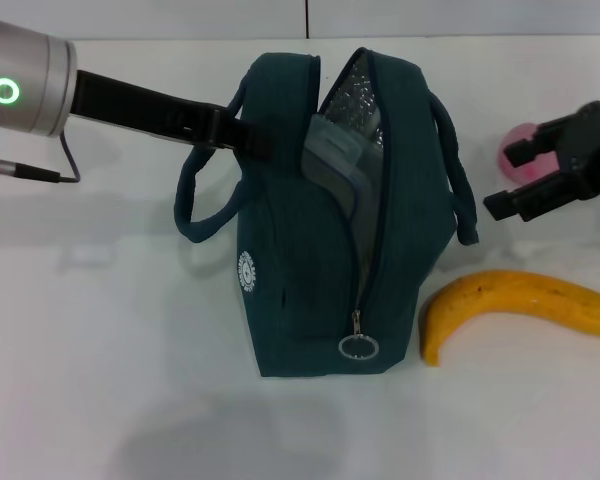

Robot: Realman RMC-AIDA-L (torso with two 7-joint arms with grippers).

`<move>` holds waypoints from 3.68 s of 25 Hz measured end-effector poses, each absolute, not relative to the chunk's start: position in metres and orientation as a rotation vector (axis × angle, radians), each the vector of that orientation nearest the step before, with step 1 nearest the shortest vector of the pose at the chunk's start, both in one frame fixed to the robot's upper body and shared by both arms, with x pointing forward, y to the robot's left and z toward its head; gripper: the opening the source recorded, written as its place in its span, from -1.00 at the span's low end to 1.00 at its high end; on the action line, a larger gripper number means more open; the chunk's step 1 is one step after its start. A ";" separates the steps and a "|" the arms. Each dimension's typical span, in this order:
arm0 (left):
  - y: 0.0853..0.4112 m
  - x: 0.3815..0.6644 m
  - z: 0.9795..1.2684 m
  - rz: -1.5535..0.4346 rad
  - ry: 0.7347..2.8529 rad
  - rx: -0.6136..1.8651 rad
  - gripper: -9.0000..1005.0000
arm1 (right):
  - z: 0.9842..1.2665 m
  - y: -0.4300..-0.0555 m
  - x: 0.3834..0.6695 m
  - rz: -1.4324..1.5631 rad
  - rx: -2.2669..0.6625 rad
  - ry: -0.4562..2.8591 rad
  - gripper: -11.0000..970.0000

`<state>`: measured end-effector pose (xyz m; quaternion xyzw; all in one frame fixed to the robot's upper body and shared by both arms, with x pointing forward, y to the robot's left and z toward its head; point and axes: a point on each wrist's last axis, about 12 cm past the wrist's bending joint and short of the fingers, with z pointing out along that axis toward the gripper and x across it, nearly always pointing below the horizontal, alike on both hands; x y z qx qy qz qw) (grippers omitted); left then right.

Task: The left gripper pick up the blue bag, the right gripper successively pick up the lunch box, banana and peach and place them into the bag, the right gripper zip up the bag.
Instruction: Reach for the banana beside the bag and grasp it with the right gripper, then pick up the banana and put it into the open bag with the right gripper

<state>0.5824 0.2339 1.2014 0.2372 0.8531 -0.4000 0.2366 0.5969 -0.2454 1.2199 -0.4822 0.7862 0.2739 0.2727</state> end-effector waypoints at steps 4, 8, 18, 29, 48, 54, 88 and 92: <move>0.234 0.583 1.202 -1.098 2.339 0.651 -0.90 | 1.229 -0.228 0.602 0.595 -1.413 2.124 0.80; 0.234 0.583 1.202 -1.099 2.341 0.651 -0.90 | 1.230 -0.214 0.606 0.436 -1.518 2.174 0.79; 0.235 0.582 1.202 -1.100 2.345 0.646 -0.90 | 1.207 -0.198 0.608 0.341 -1.659 2.272 0.80; 0.232 0.582 1.200 -1.110 2.343 0.648 -0.90 | 1.174 -0.183 0.610 0.365 -1.732 2.337 0.79; 0.228 0.580 1.199 -1.145 2.349 0.640 -0.90 | 1.157 -0.175 0.604 0.342 -1.809 2.376 0.75; 0.226 0.579 1.201 -1.178 2.327 0.646 -0.90 | 1.156 -0.176 0.604 0.342 -1.786 2.394 0.58; 0.233 0.576 1.202 -1.185 2.313 0.640 -0.90 | 1.163 -0.202 0.600 0.211 -1.749 2.613 -0.11; 0.234 0.575 1.202 -1.188 2.303 0.643 -0.90 | 1.175 -0.230 0.610 0.184 -1.542 2.697 -0.11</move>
